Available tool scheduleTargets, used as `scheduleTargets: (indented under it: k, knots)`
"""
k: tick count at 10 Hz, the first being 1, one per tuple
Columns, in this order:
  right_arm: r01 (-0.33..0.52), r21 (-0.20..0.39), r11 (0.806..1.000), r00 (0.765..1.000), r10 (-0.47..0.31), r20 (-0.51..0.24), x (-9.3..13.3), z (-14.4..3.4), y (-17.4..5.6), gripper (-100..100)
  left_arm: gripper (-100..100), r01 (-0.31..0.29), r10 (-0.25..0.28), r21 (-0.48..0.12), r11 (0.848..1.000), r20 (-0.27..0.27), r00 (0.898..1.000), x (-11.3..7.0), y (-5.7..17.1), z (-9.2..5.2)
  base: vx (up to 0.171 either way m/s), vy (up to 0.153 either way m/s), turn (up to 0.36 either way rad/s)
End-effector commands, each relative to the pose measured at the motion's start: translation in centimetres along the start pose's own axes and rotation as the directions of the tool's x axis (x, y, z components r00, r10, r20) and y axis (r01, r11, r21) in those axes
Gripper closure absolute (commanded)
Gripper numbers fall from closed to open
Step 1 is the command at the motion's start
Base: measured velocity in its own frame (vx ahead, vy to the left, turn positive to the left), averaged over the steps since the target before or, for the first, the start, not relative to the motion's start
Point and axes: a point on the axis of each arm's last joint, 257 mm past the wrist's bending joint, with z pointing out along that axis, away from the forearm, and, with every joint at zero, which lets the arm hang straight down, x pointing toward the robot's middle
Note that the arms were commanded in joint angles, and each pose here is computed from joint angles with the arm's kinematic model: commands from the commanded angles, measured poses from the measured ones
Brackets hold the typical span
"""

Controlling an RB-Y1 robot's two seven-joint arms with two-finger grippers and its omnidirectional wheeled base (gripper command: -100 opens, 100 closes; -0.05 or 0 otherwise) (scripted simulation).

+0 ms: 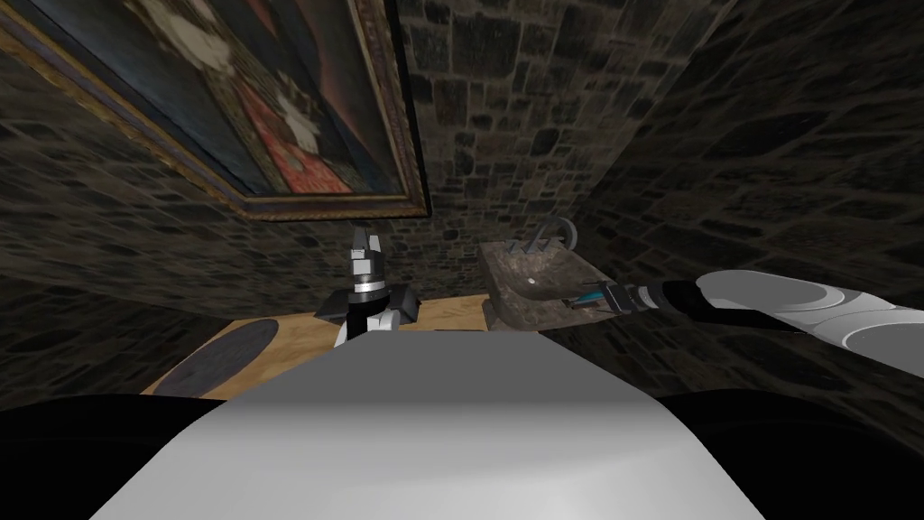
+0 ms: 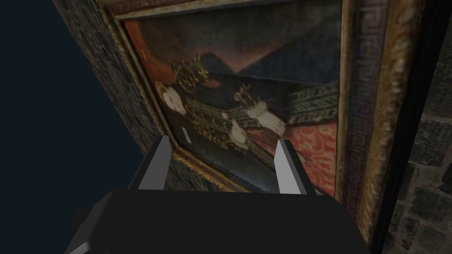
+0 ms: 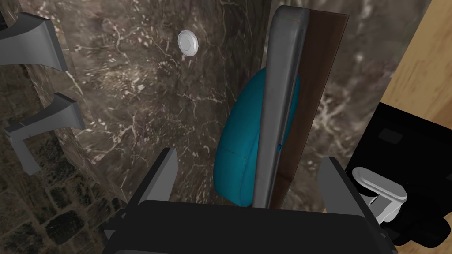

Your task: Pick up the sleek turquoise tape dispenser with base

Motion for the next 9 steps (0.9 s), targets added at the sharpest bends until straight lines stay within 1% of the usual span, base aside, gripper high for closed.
scheduleTargets:
  k: [1, 2, 3, 4, 5, 6, 9]
  knots:
    - [0.008, 0.003, 1.000, 1.000, -0.008, 0.011, 0.23, -0.20, 0.82, -100, 0, 0.000, 0.000, 0.000, 1.000, 0.000, 1.000, 0.00, 0.00, 0.00, 0.090, 0.061, -0.107]
    - [0.027, 0.003, 1.000, 1.000, -0.027, 0.011, 0.23, -0.20, 0.82, -100, 0, 0.000, 0.000, 0.000, 1.000, 0.000, 1.000, 0.00, 0.00, 0.00, 0.089, 0.042, -0.068]
    - [0.024, 0.007, 1.000, 0.999, -0.024, 0.021, 0.42, -0.27, 1.51, -100, 0, 0.000, 0.000, 0.000, 1.000, 0.000, 1.000, 0.00, 0.00, 0.00, 0.090, 0.060, -0.094]
    - [0.042, 0.007, 0.999, 0.999, -0.043, 0.021, 0.42, -0.27, 1.51, -100, 0, 0.000, 0.000, 0.000, 1.000, 0.000, 1.000, 0.00, 0.00, 0.00, 0.075, 0.054, -0.073]
    - [0.031, 0.007, 0.999, 0.999, -0.031, 0.019, 0.37, -0.28, 1.41, -100, 0, 0.000, 0.000, 0.000, 1.000, 0.000, 1.000, 0.00, 0.00, 0.00, 0.027, 0.019, -0.010]
    - [0.036, 0.006, 0.999, 0.999, -0.036, 0.020, 0.36, -0.28, 1.45, 100, 0, 0.000, 0.000, 0.000, 1.000, 0.000, 1.000, 0.00, 0.00, 0.00, 0.005, 0.004, 0.002]
    - [0.036, 0.006, 0.999, 0.999, -0.036, 0.020, 0.36, -0.29, 1.44, 100, 0, 0.000, 0.000, 0.000, 1.000, 0.000, 1.000, 0.00, 0.00, 0.00, 0.000, 0.000, 0.000]
